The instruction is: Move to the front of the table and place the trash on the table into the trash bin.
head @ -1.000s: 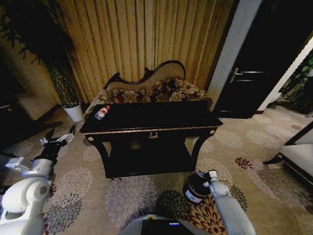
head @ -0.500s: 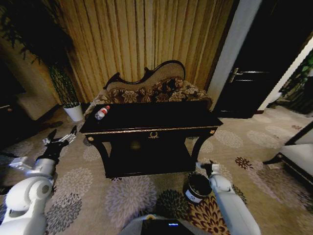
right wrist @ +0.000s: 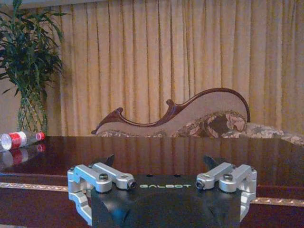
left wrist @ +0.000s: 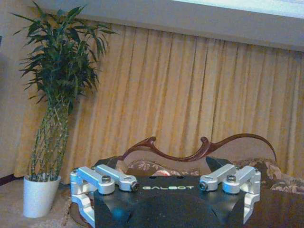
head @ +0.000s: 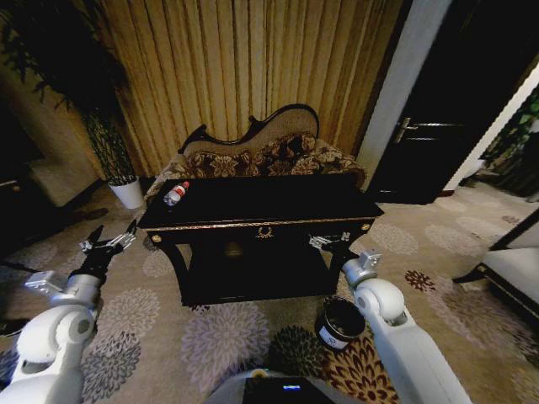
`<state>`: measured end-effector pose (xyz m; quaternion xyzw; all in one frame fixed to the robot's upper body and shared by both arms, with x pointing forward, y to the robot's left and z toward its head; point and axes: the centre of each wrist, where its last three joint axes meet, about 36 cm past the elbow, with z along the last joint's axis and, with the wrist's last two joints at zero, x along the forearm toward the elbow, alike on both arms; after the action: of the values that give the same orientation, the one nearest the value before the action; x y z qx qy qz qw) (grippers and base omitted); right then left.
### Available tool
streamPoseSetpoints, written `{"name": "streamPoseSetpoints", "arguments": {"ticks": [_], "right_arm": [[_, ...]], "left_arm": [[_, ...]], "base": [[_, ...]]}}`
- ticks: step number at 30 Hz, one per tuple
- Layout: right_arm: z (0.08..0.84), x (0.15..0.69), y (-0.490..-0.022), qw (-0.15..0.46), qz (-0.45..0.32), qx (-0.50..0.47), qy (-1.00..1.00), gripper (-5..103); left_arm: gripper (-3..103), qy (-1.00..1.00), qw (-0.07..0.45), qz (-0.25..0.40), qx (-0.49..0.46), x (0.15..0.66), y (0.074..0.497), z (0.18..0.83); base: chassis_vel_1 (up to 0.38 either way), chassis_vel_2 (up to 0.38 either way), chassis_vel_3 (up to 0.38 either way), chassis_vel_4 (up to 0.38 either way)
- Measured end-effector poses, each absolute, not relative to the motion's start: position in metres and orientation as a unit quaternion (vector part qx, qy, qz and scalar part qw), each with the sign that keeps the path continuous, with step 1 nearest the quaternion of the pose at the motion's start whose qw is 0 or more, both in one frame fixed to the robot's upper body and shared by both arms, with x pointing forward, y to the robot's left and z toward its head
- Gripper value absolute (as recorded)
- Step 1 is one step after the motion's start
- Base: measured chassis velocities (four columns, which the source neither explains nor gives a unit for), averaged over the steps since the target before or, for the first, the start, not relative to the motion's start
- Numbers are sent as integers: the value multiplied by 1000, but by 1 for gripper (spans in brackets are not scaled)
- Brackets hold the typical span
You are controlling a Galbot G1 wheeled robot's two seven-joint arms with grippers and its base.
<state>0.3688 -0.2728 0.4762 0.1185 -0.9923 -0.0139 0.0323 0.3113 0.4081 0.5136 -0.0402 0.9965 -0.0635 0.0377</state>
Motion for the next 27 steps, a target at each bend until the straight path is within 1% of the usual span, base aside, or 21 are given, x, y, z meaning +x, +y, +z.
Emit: {"name": "streamPoseSetpoints", "arguments": {"ticks": [6,15,27], "right_arm": [[478,371,-271,14,-14,118,-993,100],[473,370,-265,16,-12,123,-992,100],[473,374,-263,14,-12,124,-992,100]], "left_arm": [[100,997,40,-61,-36,313,405,515],[100,997,40,-55,-35,314,404,518],[100,997,38,-53,-37,312,405,519]], "base": [[0,0,0,0],[0,0,0,0],[-68,77,66,-75]]}}
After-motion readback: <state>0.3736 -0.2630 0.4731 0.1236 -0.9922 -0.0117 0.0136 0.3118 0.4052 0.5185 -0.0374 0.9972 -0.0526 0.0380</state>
